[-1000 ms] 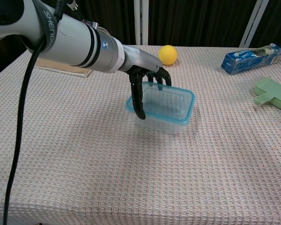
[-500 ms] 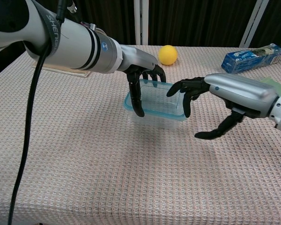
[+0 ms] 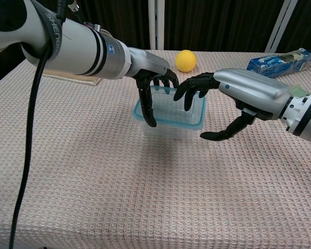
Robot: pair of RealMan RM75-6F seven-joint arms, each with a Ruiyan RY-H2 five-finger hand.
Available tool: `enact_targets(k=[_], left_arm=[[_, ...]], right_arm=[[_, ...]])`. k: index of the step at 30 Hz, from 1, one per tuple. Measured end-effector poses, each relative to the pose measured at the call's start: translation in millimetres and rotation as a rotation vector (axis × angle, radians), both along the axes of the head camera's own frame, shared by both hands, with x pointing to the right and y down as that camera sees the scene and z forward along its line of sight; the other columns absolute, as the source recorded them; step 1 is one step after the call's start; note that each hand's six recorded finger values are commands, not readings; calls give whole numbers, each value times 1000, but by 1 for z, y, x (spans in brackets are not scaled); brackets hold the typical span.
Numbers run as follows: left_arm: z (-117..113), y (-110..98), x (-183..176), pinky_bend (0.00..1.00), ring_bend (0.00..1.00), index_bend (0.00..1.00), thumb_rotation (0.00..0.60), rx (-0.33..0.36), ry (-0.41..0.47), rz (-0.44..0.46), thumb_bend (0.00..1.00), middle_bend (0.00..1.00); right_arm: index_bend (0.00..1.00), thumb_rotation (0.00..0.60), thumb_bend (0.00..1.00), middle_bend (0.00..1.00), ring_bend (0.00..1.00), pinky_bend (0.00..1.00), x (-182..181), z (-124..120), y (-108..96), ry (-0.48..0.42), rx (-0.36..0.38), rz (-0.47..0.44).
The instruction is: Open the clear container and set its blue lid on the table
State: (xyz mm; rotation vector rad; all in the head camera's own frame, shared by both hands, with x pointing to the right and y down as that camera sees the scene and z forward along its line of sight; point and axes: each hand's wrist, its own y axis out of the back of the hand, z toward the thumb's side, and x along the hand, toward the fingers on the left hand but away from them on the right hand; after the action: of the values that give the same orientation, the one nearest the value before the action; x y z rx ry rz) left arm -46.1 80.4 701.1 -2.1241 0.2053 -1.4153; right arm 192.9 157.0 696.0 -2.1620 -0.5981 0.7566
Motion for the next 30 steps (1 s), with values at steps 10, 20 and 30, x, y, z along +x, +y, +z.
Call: enact_targets(k=[10, 20, 30], left_arm=[[1, -1, 2, 309, 184, 143, 600, 3, -8, -1, 0, 266], [2, -1, 3, 310, 184, 141, 600, -1, -11, -8, 0, 265], [4, -1, 2, 310, 184, 135, 600, -11, -14, -15, 0, 266]], right_arm=[[329, 600, 143, 426, 225, 299, -6, 6, 1, 31, 30, -41], [336, 600, 142, 438, 233, 301, -10, 10, -3, 65, 128, -78], [339, 600, 142, 438, 233, 308, -12, 17, -3, 77, 173, -89]])
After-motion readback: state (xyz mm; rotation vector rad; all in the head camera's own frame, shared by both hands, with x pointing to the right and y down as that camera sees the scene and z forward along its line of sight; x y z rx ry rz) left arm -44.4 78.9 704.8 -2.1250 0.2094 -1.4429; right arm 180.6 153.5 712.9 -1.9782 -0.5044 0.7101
